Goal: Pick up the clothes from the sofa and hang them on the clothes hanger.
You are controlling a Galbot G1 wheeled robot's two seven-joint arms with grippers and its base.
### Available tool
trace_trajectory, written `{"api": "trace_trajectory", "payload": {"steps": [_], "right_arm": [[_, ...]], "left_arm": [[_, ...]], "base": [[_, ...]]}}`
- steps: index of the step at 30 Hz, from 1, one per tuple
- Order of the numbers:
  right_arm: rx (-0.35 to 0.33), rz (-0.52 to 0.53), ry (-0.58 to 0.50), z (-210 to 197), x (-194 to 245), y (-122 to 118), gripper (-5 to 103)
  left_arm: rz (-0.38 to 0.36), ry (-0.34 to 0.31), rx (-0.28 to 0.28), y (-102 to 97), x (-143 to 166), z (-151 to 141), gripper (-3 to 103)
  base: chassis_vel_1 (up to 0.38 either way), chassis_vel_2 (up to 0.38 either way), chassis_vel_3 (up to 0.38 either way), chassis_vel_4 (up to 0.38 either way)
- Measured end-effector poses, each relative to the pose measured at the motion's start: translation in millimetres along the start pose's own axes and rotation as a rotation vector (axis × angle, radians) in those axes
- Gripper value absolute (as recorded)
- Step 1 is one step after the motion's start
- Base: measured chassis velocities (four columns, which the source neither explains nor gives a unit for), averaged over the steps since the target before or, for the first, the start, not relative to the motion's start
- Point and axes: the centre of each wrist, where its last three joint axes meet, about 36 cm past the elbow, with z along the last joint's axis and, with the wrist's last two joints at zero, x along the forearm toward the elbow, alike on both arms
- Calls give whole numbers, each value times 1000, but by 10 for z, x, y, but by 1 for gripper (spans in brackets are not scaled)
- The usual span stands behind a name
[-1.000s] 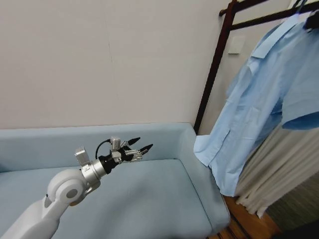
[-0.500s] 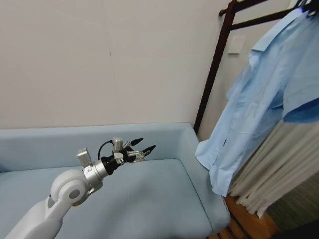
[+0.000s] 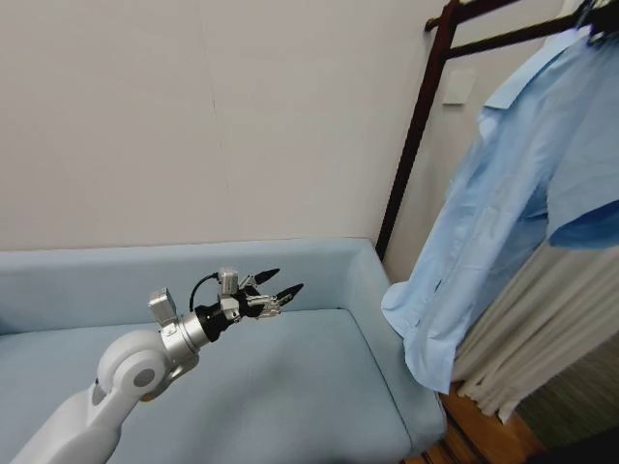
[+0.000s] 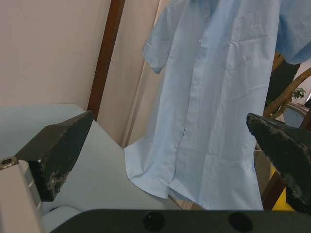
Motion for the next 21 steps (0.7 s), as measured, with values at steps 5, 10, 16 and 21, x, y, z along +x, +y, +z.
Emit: {"api": "trace_trajectory", "payload": {"steps": [5,10,16,21], "right_arm": [[3,-12,-11,47,-1,36,9],[-5,-29,-15,91,-17,21,19],[0,-34,-35,146,-48,6,41],[-13,-40,-42,131,-59,-44,58]], "left_arm": [[-1,-3,-2,3,10,-5,100],[-4,-5,-6,6,18,-14,100],[-5,-10,-6,1,2,-19,100],[-7,-8,-2,-2,0,4,100]], "base": [[0,0,0,0],[0,0,0,0],[0,0,0,0],[0,0,0,0]]}}
